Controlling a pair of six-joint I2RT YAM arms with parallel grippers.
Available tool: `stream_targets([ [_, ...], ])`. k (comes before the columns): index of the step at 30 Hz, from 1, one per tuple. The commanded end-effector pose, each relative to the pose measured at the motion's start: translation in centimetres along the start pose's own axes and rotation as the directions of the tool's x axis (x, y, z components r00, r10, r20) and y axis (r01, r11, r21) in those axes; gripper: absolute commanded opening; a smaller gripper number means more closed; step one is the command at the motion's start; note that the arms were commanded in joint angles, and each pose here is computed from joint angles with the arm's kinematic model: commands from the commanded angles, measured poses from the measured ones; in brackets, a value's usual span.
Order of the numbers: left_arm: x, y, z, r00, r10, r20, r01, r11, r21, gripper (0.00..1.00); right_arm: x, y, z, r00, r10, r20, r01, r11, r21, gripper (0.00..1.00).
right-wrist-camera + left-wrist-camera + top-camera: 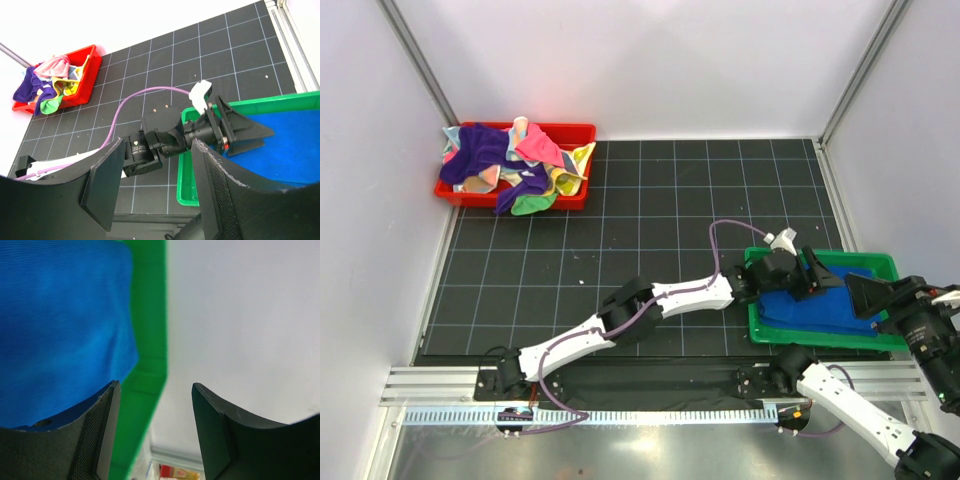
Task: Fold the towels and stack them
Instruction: Neatly place the folded towel into the bin, then grab crumpled towel
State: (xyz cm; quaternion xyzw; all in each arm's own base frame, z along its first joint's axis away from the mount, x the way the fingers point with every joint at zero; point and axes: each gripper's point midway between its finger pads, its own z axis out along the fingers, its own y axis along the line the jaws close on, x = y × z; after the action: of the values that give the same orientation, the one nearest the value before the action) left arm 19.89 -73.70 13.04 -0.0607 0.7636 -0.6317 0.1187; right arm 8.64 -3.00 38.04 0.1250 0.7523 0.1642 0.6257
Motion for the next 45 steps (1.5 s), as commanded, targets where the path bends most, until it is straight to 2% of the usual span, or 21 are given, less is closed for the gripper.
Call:
stream_targets([
  [1,-2.4,-8.9,-3.3,0.996,0.089,0.008,-0.089,0.986,0.143,0.62,-0.8,2.1,2.4,0.998,-0.038,-0.056,0.04,0.999,0.034,0.62],
  [11,-4.2,-9.8,-7.3,0.974,0.222,-0.035,-0.221,0.974,0.043,0.62,-2.8,5.4,4.6,0.992,-0.085,-0.088,0.087,0.996,0.019,0.63],
  [14,-5.2,-10.8,-9.4,0.965,0.261,-0.016,-0.261,0.965,0.008,0.62,-2.6,5.8,5.1,0.99,-0.094,-0.102,0.096,0.995,0.017,0.64],
  [15,-5.2,-8.9,-9.8,0.965,0.261,-0.027,-0.261,0.965,-0.035,0.62,-2.5,6.0,5.4,0.99,-0.095,-0.108,0.097,0.995,0.018,0.64],
  [17,-6.1,-7.8,-10.9,0.962,0.273,-0.01,-0.273,0.959,-0.079,0.61,-2.1,6.4,6.0,0.988,-0.098,-0.12,0.101,0.995,0.017,0.64],
  [18,-6.6,-9.2,-12.2,0.956,0.293,0.006,-0.292,0.954,-0.071,0.61,-1.8,6.8,6.5,0.985,-0.104,-0.135,0.106,0.994,0.011,0.65],
  [19,-6.7,-6.8,-12.9,0.955,0.298,-0.008,-0.296,0.947,-0.124,0.61,-1.7,7.3,6.9,0.986,-0.099,-0.133,0.1,0.995,0.001,0.65],
  [21,-8.2,-6.4,-14.6,0.949,0.315,0.015,-0.309,0.938,-0.155,0.61,-0.5,8.1,8.1,0.98,-0.106,-0.166,0.106,0.994,-0.007,0.65],
  [24,-10.7,-4.1,-19.1,0.935,0.35,0.054,-0.325,0.909,-0.261,0.61,1.2,9.4,10.1,0.974,-0.111,-0.2,0.108,0.994,-0.025,0.65],
  [25,-11.4,-5.8,-21.1,0.924,0.375,0.08,-0.344,0.903,-0.255,0.61,2.1,10.0,11.4,0.969,-0.117,-0.217,0.114,0.993,-0.027,0.65],
  [27,-13.5,-2.5,-24.4,0.919,0.381,0.102,-0.32,0.87,-0.375,0.61,3.1,10.9,12.6,0.964,-0.121,-0.236,0.114,0.993,-0.041,0.65],
  [28,-14.7,-3.4,-26.4,0.902,0.409,0.136,-0.33,0.858,-0.394,0.61,4.0,11.7,13.9,0.96,-0.122,-0.251,0.113,0.992,-0.05,0.66],
  [30,-17.3,-0.8,-30.0,0.893,0.42,0.163,-0.284,0.806,-0.519,0.61,4.5,12.9,15.4,0.96,-0.117,-0.255,0.103,0.992,-0.069,0.66],
  [31,-18.4,-1.6,-31.9,0.875,0.448,0.182,-0.291,0.788,-0.542,0.61,5.9,13.7,16.6,0.947,-0.132,-0.292,0.113,0.99,-0.081,0.66],
  [33,-21.6,0.0,-36.0,0.862,0.457,0.217,-0.221,0.726,-0.651,0.61,6.2,14.9,18.0,0.947,-0.127,-0.294,0.102,0.99,-0.102,0.66],
  [36,-26.3,-0.5,-41.7,0.797,0.523,0.303,-0.139,0.646,-0.75,0.61,7.9,16.8,21.0,0.933,-0.129,-0.335,0.088,0.987,-0.134,0.66],
  [37,-28.9,0.7,-45.1,0.773,0.533,0.344,-0.048,0.591,-0.806,0.61,8.1,17.2,21.8,0.931,-0.127,-0.342,0.083,0.986,-0.142,0.66],
  [39,-31.7,0.1,-47.9,0.732,0.566,0.379,0.006,0.551,-0.835,0.61,9.2,18.1,24.2,0.917,-0.123,-0.379,0.065,0.985,-0.161,0.65],
  [40,-33.9,0.6,-51.0,0.693,0.587,0.417,0.089,0.505,-0.859,0.61,8.7,18.5,25.1,0.921,-0.12,-0.372,0.058,0.983,-0.173,0.65],
  [44,-40.1,0.1,-55.9,0.6,0.63,0.493,0.213,0.468,-0.857,0.62,9.6,19.5,29.2,0.904,-0.142,-0.403,0.072,0.981,-0.182,0.64],
  [45,-41.3,1.0,-56.3,0.6,0.635,0.486,0.233,0.442,-0.866,0.62,10.7,19.8,30.6,0.893,-0.147,-0.426,0.073,0.98,-0.186,0.63],
])
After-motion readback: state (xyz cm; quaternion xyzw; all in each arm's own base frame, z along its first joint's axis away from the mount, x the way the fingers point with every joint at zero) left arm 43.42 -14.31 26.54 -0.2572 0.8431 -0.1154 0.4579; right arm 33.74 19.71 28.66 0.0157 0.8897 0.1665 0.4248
